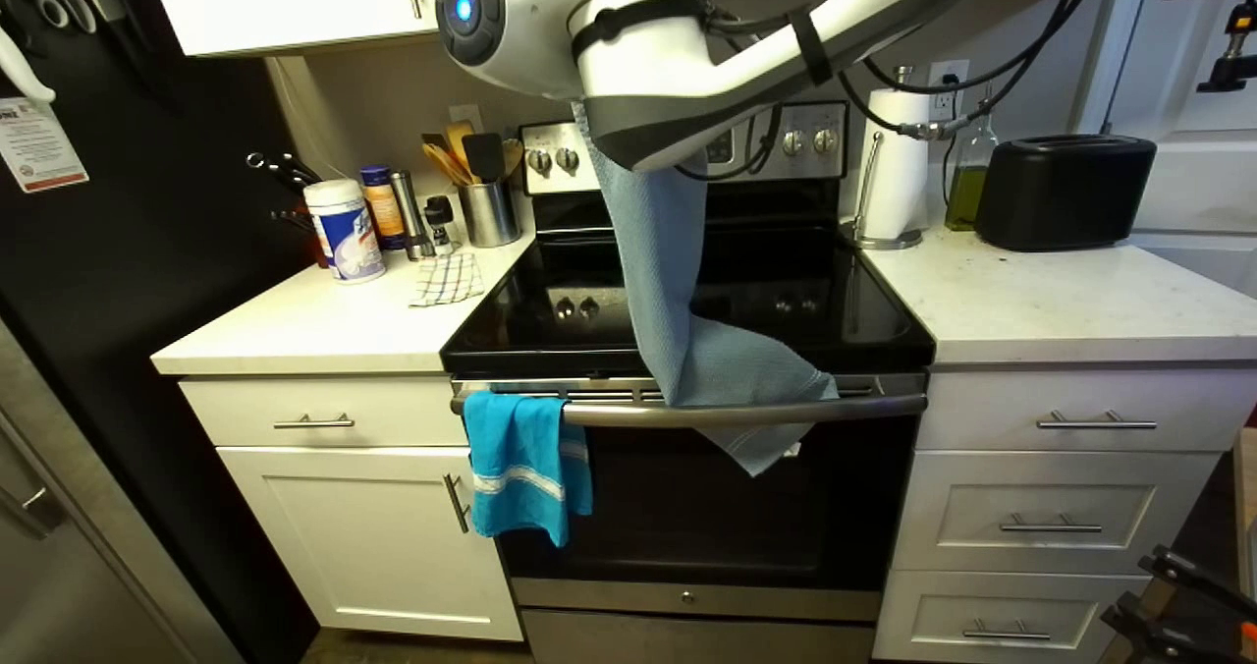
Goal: Hang the pale towel on the oven
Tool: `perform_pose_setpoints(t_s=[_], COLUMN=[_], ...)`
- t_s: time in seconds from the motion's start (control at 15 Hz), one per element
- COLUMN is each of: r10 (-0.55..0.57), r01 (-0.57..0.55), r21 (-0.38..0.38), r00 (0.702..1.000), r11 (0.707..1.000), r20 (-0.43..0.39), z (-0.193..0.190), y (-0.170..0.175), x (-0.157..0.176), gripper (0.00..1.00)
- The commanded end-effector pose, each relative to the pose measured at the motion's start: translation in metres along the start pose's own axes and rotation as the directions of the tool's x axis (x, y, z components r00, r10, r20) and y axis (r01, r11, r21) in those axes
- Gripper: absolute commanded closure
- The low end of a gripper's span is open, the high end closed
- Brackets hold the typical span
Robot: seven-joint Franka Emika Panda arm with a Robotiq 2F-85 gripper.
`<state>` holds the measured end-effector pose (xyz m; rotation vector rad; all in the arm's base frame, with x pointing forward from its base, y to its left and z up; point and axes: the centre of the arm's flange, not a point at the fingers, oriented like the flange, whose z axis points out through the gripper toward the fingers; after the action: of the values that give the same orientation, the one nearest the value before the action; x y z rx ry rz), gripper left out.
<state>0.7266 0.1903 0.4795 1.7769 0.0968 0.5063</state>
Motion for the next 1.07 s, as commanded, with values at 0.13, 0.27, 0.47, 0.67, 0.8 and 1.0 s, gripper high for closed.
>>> perform_pose_setpoints(t_s=[0.13, 0.27, 0.47, 0.67, 0.8, 1.0], r10=[0.067, 0.092, 0.113, 0.121, 0.126, 0.127], r01=[-0.066, -0.091, -0.111, -0.119, -0.125, -0.127], r21=[-0.052, -0.06, -0.081, -0.102, -0.103, -0.085], r00=[0.998, 0.996, 0.993, 0.993, 0.992, 0.992], r11=[0.996, 0.994, 0.99, 0.988, 0.987, 0.988], r20=[0.01, 0.013, 0.016, 0.013, 0.004, -0.005], z=[-0.02, -0.03, -0.048, -0.063, -0.068, -0.062], y=[0.097, 0.126, 0.157, 0.178, 0.185, 0.177], x=[0.017, 0.023, 0.032, 0.039, 0.041, 0.036], gripper=[0.99, 0.99, 0.99, 0.99, 0.99, 0.99])
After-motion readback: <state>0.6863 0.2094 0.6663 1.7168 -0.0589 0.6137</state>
